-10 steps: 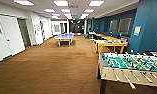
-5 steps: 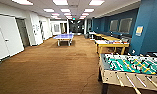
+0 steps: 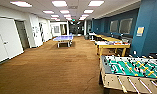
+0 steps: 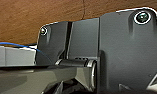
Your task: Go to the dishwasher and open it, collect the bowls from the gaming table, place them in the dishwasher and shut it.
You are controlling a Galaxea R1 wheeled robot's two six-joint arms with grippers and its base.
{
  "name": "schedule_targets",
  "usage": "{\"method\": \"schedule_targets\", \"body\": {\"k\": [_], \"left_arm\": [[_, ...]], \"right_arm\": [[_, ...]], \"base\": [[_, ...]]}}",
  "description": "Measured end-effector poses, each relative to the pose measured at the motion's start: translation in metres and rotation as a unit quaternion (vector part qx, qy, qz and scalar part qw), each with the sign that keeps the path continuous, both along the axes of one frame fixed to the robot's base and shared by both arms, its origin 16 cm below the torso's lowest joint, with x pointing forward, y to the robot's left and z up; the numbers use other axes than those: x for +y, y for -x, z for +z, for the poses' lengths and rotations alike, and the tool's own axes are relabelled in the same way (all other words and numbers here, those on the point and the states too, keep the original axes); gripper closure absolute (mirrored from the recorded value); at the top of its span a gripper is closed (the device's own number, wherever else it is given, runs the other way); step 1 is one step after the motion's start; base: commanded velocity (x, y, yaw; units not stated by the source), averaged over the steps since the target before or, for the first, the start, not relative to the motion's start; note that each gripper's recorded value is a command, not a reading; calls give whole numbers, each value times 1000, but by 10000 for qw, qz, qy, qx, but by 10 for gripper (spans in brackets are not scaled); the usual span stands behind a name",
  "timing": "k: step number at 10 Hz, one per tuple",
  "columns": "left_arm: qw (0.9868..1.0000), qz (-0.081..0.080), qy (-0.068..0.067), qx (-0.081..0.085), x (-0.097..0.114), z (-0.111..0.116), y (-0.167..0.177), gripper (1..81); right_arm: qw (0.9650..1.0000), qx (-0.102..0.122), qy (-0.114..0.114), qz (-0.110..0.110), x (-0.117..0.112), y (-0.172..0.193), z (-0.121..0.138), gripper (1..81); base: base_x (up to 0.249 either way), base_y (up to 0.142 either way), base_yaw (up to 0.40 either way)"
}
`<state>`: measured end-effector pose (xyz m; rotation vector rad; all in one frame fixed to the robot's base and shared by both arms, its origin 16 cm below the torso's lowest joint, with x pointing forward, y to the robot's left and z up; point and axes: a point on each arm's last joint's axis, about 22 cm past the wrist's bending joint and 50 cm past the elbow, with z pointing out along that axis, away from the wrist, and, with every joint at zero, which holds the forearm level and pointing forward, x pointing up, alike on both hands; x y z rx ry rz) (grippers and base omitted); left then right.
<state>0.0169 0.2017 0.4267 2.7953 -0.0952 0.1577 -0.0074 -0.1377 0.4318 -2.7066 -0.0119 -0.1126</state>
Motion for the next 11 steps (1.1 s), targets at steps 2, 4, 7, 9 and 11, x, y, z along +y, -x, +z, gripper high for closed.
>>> {"method": "schedule_targets", "body": {"k": [2, 4, 7, 9, 11], "left_arm": [[9999, -9, 110, 22, -14, 2, 2, 10], [9998, 55, -206, 45, 30, -2, 3, 10], [9999, 43, 116, 8, -16, 2, -2, 10], [10000, 53, -49, 40, 8, -1, 2, 10], [10000, 59, -31, 15, 5, 0, -1, 10]], "right_arm": [[9999, 26, 118, 2, -14, 1, -3, 10], [9999, -28, -121, -29, 17, -3, 3, 10], [10000, -16, 56, -13, -6, -3, -1, 10], [10000, 3, -45, -5, 9, 0, 1, 10], [10000, -23, -41, -6, 8, -5, 1, 10]], "base": [[169, 0, 0], [169, 0, 0], [165, 0, 0], [158, 0, 0], [143, 0, 0]]}}
